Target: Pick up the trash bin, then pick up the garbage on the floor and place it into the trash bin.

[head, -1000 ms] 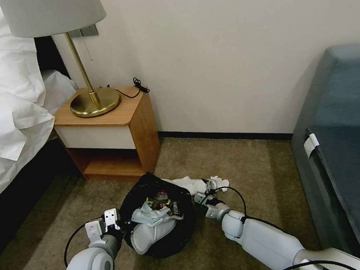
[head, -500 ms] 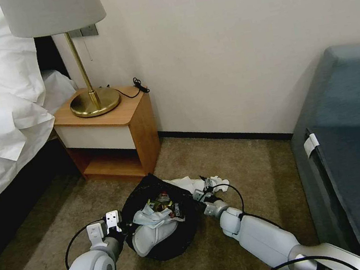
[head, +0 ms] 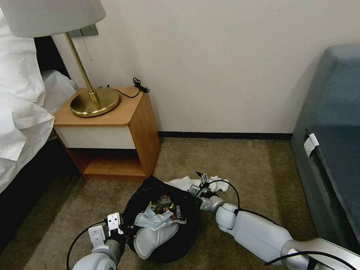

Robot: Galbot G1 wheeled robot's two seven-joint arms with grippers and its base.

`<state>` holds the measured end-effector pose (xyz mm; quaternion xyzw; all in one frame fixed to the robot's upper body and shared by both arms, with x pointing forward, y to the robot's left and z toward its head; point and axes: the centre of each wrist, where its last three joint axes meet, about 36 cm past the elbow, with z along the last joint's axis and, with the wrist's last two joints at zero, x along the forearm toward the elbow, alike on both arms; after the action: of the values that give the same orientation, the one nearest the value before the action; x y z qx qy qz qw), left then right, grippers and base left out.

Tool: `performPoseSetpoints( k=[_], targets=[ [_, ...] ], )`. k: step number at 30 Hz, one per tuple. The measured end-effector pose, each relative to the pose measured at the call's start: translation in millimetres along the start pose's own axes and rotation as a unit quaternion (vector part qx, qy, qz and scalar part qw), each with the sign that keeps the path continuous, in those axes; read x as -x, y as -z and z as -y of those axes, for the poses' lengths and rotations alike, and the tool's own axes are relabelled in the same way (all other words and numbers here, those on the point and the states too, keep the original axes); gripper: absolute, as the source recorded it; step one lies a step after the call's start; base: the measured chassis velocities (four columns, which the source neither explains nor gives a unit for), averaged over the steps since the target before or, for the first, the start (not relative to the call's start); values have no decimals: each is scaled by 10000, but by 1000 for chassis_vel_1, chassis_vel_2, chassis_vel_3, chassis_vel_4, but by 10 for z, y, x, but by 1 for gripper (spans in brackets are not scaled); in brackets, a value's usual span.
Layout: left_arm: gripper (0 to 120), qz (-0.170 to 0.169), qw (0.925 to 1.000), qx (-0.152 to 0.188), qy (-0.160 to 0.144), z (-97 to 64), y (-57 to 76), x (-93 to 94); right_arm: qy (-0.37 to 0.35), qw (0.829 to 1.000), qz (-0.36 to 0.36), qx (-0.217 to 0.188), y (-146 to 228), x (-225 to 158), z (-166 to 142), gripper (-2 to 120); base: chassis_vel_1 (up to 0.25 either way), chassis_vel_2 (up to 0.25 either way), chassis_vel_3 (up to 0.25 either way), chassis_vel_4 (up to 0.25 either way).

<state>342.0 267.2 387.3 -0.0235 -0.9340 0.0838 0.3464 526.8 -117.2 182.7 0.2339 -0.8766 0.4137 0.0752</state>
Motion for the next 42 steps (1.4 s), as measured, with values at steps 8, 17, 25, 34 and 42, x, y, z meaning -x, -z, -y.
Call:
performPoseSetpoints(
  k=[8, 17, 25, 34, 42],
  targets=[
    [0, -18, 10000, 5, 41, 7, -47, -20, -86, 9993, 85, 367, 161, 135, -26, 100, 0, 0, 0, 0],
    [0, -34, 10000, 10, 13, 79, -87, -25, -322, 9909, 141, 1298, 456, 313, 21, 100, 0, 0, 0, 0],
    [0, -13, 10000, 18, 14, 89, -80, -36, -379, 9765, -50, 2119, 514, 333, 22, 100, 0, 0, 0, 0],
    [0, -13, 10000, 41, 27, 99, -77, -46, -337, 9608, -299, 2736, 522, 271, -106, 100, 0, 0, 0, 0],
    [0, -24, 10000, 73, 2, 120, -84, -68, -249, 9373, -726, 3400, 470, 223, -213, 100, 0, 0, 0, 0]
  ],
)
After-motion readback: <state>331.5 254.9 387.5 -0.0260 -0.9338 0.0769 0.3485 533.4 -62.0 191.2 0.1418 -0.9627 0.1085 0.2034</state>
